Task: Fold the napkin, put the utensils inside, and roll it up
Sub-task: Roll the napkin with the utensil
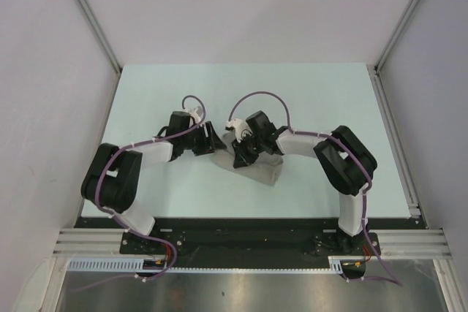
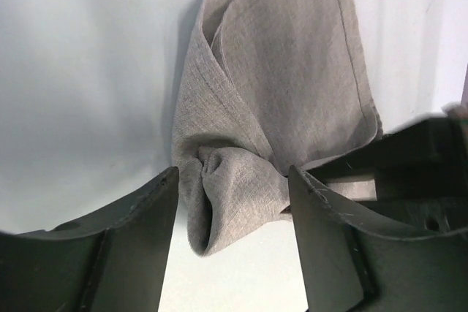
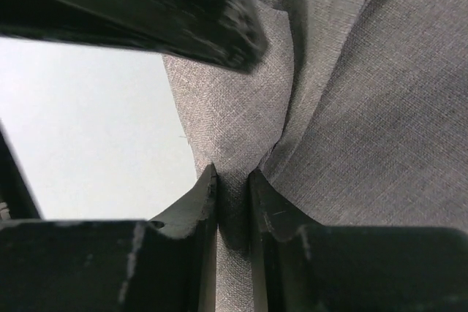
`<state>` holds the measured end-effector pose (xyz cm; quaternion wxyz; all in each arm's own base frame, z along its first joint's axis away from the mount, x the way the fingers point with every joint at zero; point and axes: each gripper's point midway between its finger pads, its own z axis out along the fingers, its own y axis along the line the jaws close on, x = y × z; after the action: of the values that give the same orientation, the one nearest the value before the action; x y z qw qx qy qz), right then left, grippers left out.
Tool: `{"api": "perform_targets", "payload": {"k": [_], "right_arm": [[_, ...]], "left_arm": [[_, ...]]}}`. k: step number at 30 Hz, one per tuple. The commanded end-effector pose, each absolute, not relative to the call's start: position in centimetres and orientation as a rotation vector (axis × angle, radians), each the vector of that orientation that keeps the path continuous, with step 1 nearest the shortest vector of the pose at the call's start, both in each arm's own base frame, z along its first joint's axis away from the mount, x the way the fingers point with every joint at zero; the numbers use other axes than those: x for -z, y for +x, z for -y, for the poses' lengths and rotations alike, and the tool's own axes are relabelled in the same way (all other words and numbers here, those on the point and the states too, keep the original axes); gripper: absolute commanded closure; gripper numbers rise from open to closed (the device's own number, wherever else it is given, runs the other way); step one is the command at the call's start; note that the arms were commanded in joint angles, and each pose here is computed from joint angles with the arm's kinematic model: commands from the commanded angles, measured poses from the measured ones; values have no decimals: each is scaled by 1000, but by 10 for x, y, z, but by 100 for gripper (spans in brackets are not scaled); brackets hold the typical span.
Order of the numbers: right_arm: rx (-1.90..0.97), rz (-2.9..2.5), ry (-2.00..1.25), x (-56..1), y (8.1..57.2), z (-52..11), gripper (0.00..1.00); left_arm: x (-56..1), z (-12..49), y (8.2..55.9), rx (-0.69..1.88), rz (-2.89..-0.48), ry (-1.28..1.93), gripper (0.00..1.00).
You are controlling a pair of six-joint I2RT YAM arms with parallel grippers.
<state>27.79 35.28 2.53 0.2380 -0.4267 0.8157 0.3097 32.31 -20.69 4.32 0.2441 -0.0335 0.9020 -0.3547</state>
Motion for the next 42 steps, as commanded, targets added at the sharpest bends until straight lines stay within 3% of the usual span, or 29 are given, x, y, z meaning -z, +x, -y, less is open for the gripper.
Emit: {"api": "perform_targets", "payload": {"k": [1,13,26,29,31,34,35,38,42], "right_arm": [[-1163,-2481,-1120,7,239,-338,94],[-1530,-2610,-867,18,257,-328,98],[-1596,-2711,-769,41,259,-316,98],[-1593,-2712,-770,41,259,-317,98],[-1584,-2715,-767,40,261,-317,97],[-1567,-2705,-765,34,266,-318,91],[-1560,-2683,-774,26,270,-320,83],[-1505,-2635,-786,5,281,-322,66],[-1447,-2561,-779,-27,298,-325,59]], "left_arm": [[-66,194,336,888,-2348,-68,32],[-73,202,319,987,-2247,29,36],[-66,215,324,1052,-2223,47,46],[-66,217,326,1064,-2216,47,55],[-65,219,327,1070,-2214,50,67],[-59,218,327,1068,-2243,33,88],[-58,218,329,1058,-2247,28,95],[-49,214,332,1018,-2297,-25,100],[-40,212,334,995,-2350,-70,100]]}}
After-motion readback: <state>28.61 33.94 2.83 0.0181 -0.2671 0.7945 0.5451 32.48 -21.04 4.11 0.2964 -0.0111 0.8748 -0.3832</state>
